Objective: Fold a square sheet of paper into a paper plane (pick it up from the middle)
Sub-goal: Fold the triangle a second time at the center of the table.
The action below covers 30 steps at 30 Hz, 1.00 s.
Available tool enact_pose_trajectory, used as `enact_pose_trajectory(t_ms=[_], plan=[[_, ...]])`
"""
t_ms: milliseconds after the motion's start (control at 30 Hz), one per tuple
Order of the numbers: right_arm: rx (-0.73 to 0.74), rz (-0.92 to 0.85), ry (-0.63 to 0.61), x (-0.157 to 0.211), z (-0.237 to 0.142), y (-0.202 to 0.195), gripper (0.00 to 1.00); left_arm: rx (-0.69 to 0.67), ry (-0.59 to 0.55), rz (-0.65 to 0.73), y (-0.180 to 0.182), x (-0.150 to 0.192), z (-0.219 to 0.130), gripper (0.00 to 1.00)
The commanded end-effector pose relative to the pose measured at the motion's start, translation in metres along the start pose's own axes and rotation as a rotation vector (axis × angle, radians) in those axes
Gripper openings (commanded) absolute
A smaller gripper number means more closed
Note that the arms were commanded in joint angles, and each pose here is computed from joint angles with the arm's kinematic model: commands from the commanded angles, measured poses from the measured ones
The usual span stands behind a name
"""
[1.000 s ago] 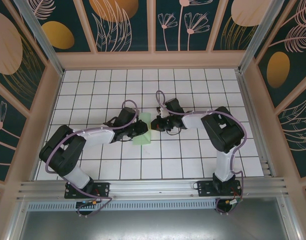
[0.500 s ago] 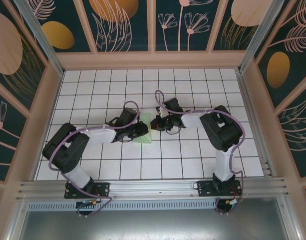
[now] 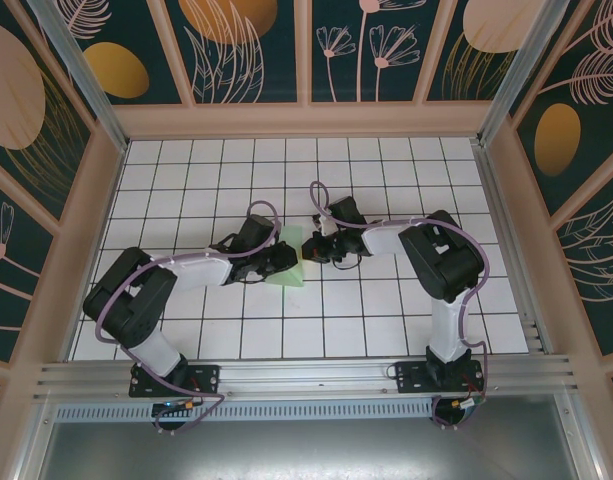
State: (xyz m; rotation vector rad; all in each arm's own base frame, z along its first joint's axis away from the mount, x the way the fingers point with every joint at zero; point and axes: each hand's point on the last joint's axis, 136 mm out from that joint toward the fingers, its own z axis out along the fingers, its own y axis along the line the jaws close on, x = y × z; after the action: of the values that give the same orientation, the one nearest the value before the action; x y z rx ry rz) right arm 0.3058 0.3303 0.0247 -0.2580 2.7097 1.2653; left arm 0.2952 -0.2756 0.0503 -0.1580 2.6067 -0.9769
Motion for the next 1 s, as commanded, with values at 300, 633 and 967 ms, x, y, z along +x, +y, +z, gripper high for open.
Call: enact_pose_trajectory(t_ms=[300,633,967], plan=[[-0.01,-0.03,0.015,0.001,0.001,0.005,0.06,0.017,0.03,-0.011,0.006,0.008,0.007,0.18],[-0.006,-0.03,0.013,0.0,0.003,0.004,0.05,0.0,0.046,-0.026,0.015,0.015,0.012,0.17],[-0.006,-0.035,0.015,-0.001,0.004,0.003,0.05,0.004,0.053,-0.029,0.016,0.016,0.014,0.18]])
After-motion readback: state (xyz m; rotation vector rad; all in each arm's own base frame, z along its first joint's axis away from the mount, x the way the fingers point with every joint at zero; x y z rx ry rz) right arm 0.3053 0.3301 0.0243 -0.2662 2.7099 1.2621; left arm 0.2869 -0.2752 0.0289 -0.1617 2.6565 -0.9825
